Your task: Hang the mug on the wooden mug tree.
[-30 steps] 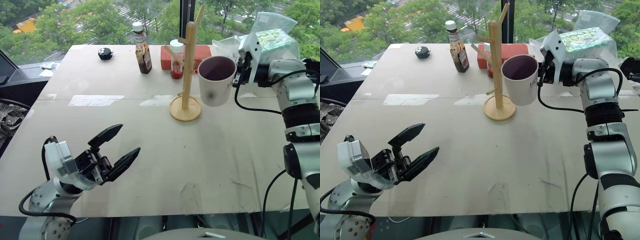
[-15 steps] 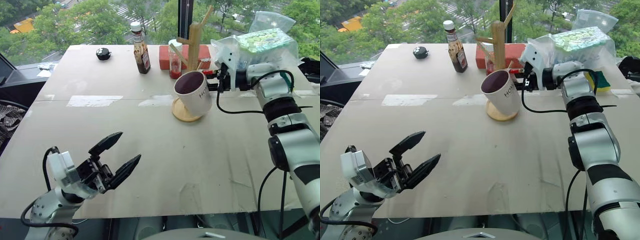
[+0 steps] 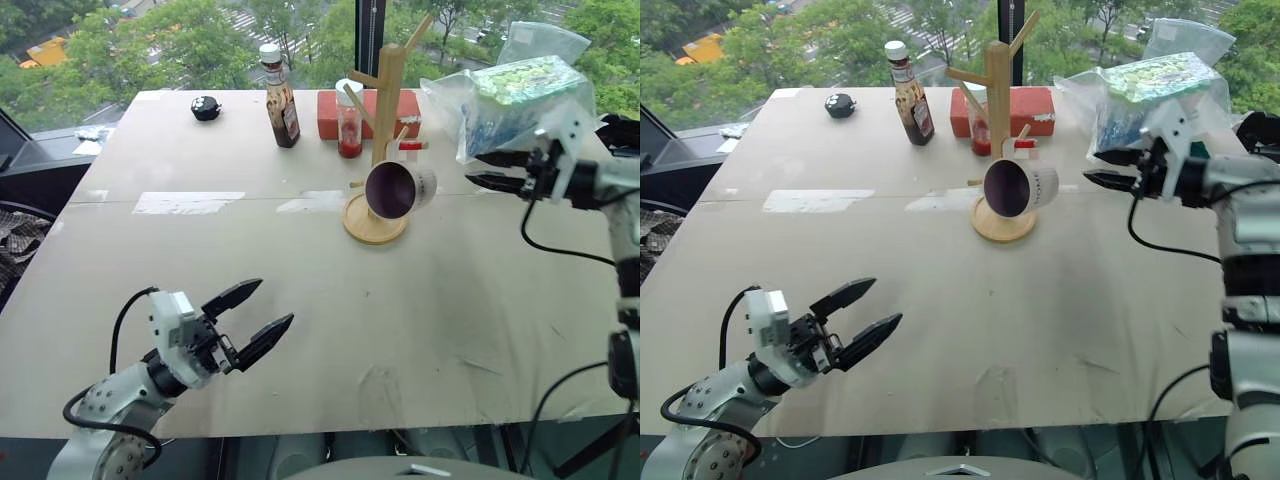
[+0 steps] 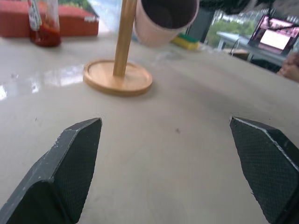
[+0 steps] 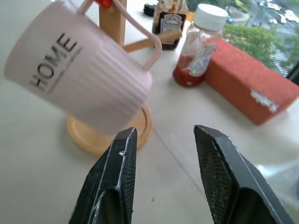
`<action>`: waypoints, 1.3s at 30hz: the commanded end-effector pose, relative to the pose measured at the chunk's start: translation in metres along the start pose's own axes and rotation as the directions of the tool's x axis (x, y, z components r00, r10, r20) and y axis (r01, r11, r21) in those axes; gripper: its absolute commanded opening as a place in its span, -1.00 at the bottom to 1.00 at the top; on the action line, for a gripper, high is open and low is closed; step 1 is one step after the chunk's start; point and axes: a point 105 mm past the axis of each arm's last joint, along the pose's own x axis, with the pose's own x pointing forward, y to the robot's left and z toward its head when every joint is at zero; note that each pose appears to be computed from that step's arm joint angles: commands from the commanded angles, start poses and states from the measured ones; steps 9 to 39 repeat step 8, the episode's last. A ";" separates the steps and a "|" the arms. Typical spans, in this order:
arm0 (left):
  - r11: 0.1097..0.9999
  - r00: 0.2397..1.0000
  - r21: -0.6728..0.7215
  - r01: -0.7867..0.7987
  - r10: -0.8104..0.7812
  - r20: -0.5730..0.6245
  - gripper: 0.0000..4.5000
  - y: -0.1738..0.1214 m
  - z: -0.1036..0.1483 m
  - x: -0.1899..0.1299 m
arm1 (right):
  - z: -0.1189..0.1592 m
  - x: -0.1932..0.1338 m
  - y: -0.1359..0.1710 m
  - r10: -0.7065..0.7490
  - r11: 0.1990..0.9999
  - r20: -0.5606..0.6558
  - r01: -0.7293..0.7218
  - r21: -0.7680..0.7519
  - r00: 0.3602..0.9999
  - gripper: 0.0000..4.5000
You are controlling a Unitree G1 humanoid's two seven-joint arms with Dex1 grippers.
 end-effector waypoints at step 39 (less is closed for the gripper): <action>0.999 0.991 0.022 -0.041 0.043 -0.124 1.00 0.020 -0.008 -0.014 | -0.071 -0.075 0.059 -0.183 0.976 -0.167 0.200 0.090 0.969 -0.17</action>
